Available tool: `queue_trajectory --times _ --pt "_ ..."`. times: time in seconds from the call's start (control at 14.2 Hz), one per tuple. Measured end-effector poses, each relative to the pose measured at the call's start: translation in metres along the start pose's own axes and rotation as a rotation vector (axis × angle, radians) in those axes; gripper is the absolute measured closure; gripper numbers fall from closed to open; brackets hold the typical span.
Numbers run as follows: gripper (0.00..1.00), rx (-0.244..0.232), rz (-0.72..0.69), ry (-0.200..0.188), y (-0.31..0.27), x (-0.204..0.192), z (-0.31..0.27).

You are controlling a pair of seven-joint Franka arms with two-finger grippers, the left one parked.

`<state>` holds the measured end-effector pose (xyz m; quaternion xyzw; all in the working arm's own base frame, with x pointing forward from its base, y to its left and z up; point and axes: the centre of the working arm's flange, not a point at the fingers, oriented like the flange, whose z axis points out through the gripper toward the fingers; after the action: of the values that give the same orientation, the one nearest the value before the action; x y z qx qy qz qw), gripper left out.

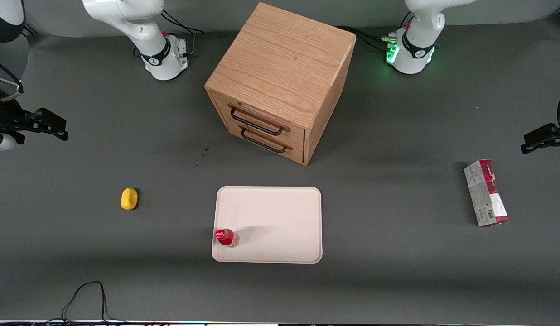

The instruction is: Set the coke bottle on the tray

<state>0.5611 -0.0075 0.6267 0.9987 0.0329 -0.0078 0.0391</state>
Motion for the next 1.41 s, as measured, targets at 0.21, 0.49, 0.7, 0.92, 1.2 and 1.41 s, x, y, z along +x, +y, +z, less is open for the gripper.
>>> queue_trajectory --times 0.21,0.49,0.7,0.92,1.2,1.41 --pt "0.0 0.017 0.025 -0.002 0.012 -0.001 0.002" --pt "0.0 0.019 0.025 -0.016 0.012 -0.003 0.002" --pt "0.0 0.02 0.026 -0.03 0.012 -0.004 0.004" --pt "0.0 0.02 0.032 -0.031 0.016 -0.004 0.004" --pt "0.0 0.02 0.032 -0.032 0.016 -0.005 0.004" --pt "0.0 0.02 0.032 -0.033 0.016 -0.005 0.004"
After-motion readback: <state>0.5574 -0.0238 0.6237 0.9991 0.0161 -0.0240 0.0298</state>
